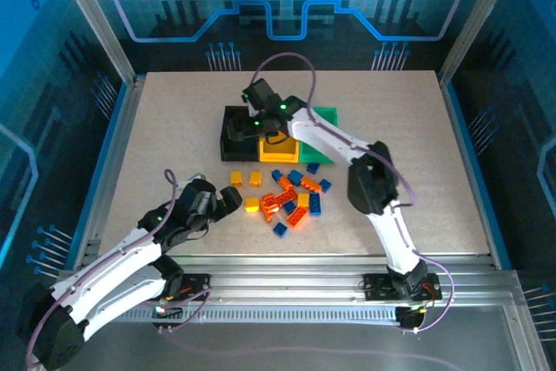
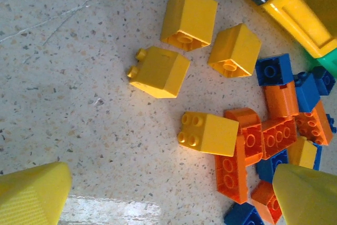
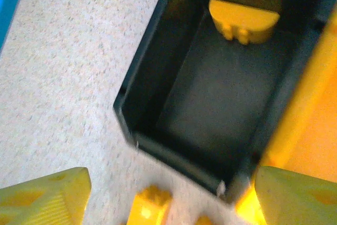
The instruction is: Sort the legos into containers by color
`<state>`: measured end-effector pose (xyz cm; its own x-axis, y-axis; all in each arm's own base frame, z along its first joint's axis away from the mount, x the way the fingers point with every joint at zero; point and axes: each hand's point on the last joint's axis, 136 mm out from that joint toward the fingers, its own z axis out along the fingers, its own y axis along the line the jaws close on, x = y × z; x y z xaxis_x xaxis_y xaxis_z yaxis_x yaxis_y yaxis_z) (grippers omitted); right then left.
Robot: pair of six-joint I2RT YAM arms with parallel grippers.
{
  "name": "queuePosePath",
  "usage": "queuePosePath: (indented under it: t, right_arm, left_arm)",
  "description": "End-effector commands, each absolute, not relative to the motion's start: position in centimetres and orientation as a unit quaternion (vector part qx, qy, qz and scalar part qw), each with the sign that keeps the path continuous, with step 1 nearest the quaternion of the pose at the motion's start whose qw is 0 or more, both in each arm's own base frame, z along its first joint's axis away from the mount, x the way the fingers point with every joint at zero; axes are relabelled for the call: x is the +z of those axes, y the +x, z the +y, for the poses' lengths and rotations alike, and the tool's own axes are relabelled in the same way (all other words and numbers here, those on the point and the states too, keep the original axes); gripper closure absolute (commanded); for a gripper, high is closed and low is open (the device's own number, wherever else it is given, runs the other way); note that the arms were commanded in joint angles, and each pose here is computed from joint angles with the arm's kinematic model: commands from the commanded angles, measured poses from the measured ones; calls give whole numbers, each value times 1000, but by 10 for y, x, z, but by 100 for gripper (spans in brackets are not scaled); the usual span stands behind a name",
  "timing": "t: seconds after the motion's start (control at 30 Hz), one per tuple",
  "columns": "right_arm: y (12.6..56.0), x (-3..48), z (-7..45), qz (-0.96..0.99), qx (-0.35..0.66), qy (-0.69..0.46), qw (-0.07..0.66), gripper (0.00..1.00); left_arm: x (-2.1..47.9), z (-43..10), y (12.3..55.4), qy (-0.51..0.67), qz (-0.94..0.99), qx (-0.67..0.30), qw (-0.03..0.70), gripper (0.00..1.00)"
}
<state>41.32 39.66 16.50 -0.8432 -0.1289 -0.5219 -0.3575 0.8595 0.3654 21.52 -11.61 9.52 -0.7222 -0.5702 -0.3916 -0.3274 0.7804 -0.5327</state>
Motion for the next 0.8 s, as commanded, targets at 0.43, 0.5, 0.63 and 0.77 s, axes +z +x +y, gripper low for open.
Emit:
queuePosePath:
  t: [0.43, 0.5, 0.63, 0.77]
  right_arm:
    - [292, 169, 228, 939, 172, -59, 293, 32]
    - [278, 158, 211, 943, 167, -51, 283, 32]
    - [260, 143, 188, 949, 152, -40, 273, 32]
    - [248, 127, 173, 953, 147, -29, 264, 32]
  left_arm:
    - [121, -193, 247, -93, 932, -225, 269, 14]
    - [118, -207, 245, -71, 936, -221, 263, 17]
    - [97, -220, 237, -49, 951, -192, 237, 27]
    - [74, -226, 229, -53, 960, -180, 206, 35]
